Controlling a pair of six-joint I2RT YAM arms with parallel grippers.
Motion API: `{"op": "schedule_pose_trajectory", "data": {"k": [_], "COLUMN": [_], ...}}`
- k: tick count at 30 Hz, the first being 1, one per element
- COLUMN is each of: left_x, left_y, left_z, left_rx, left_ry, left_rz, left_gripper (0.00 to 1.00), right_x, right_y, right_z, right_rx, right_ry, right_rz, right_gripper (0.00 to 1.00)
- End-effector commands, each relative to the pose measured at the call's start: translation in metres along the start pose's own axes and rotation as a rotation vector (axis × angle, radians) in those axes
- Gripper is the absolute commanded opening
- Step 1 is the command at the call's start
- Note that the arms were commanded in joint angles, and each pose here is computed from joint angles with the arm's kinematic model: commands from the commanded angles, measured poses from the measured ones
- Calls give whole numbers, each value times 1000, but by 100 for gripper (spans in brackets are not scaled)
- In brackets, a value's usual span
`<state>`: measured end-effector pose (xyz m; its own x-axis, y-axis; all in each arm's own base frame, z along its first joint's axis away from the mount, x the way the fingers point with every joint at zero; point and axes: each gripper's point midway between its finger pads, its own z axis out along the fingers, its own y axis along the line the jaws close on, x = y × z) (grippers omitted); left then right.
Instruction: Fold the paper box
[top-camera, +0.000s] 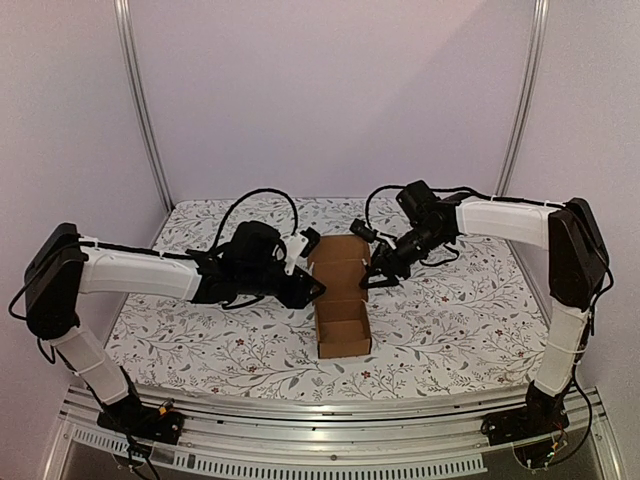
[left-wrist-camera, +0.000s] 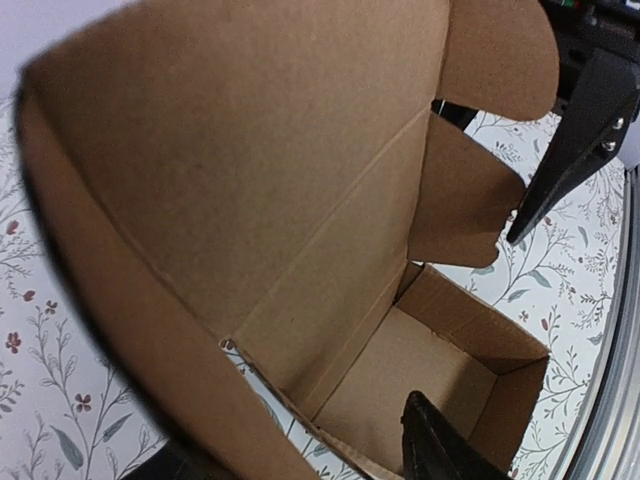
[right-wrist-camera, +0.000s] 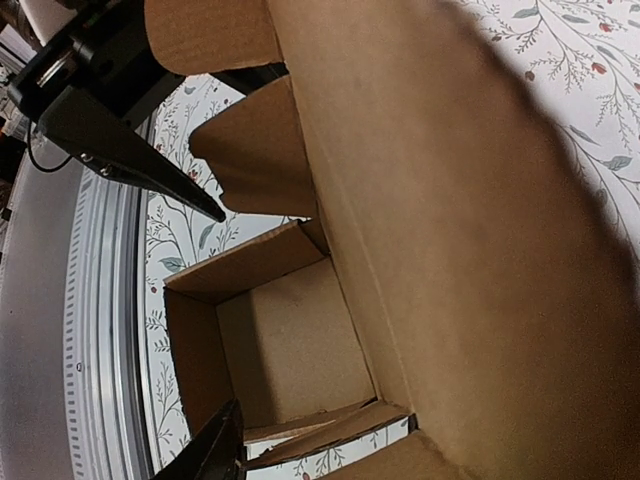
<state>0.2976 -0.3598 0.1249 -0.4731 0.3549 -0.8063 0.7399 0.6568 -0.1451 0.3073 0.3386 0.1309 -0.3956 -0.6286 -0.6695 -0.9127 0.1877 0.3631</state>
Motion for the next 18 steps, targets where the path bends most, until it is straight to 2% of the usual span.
{"op": "schedule_pose_trajectory", "data": {"k": [1, 6, 12, 14, 18], "left_x": [-17, -12, 7, 12, 11], "left_y": [-8, -24, -32, -27, 10], "left_z": [-7, -23, -73, -87, -92], "left_rx": [24, 76, 100, 82, -75], "left_ry": [-57, -31, 25, 27, 19], "left_rz": [18, 40, 110, 133, 114], "left_gripper": [57, 60, 68, 68, 64], "right_x": [0, 11, 21, 24, 16], "right_y": [0, 9, 27, 28, 12], "right_z": [1, -11, -48, -58, -72], "right_rx": [5, 30, 44, 49, 81], "right_ry": [2, 42, 61, 58, 25], "right_rz": [11, 32, -23, -44, -55], "right_gripper": [54, 62, 68, 69, 67]}}
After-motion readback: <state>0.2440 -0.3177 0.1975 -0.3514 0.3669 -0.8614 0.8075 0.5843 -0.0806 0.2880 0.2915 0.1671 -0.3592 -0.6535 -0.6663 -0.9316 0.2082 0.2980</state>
